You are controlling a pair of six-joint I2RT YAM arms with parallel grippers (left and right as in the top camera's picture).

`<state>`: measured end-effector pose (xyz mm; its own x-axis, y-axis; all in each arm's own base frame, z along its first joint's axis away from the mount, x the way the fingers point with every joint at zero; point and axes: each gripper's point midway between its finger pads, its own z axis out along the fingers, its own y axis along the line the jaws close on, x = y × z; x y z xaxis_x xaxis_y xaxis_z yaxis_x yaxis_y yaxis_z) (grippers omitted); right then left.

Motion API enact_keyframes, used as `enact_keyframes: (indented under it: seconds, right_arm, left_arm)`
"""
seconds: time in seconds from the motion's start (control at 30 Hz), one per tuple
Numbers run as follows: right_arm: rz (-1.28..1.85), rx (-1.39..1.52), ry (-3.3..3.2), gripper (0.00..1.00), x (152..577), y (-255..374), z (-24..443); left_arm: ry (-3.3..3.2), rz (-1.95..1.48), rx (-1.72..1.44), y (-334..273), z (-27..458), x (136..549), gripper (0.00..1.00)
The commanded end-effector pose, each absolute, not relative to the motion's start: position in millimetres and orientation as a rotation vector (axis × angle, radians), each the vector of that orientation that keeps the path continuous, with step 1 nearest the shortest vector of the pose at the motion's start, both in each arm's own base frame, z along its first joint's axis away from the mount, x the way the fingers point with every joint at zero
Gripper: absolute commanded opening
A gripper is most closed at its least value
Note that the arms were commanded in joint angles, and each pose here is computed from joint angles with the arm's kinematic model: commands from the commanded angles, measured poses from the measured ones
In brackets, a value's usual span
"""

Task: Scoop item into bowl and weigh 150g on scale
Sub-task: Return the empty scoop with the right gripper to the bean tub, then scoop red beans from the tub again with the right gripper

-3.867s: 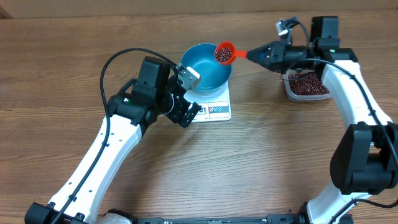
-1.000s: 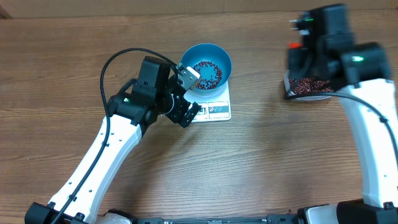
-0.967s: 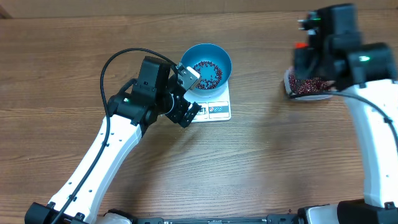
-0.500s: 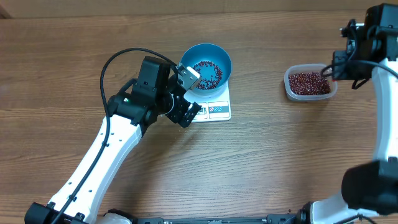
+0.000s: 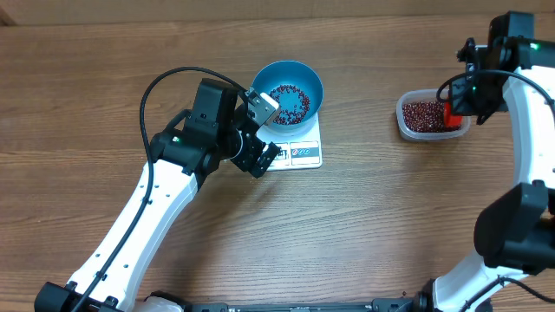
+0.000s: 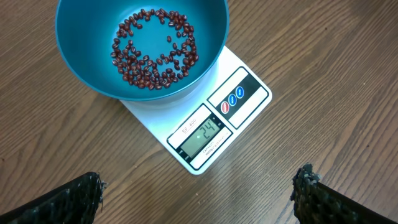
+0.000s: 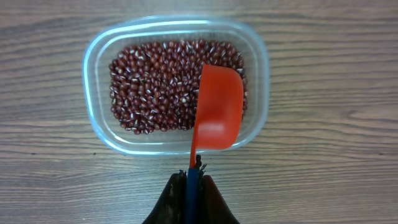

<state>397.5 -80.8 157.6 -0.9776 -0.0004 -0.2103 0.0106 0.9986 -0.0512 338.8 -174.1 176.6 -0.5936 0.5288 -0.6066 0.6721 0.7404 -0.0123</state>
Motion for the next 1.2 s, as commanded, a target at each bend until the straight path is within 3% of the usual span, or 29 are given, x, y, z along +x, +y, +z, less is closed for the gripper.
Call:
enact_keyframes:
  seconds: [0.0,0.17,0.33,0.83,1.17]
  right_arm:
    - [-0.063,0.008,2.963,0.04,400.7,-83.1,139.4]
    - [-0.071,0.046,3.014,0.04,400.6,-91.9,118.9]
    - [0.119,0.026,2.999,0.04,406.6,-71.2,112.4]
    - [0.686,0.173,2.796,0.04,407.0,-76.9,134.1]
    - [0.782,0.220,2.822,0.04,403.1,-74.0,109.5]
  left_arm:
    - [2.325,-0.310,0.897,-174.2,186.0,344.0,0.99]
    - [2.326,-0.310,0.897,-174.2,186.0,344.0,0.99]
    - [2.325,-0.310,0.897,-174.2,186.0,344.0,1.00]
    - [2.325,-0.310,0.897,-174.2,186.0,344.0,1.00]
    - [2.325,-0.310,0.897,-174.2,186.0,344.0,1.00]
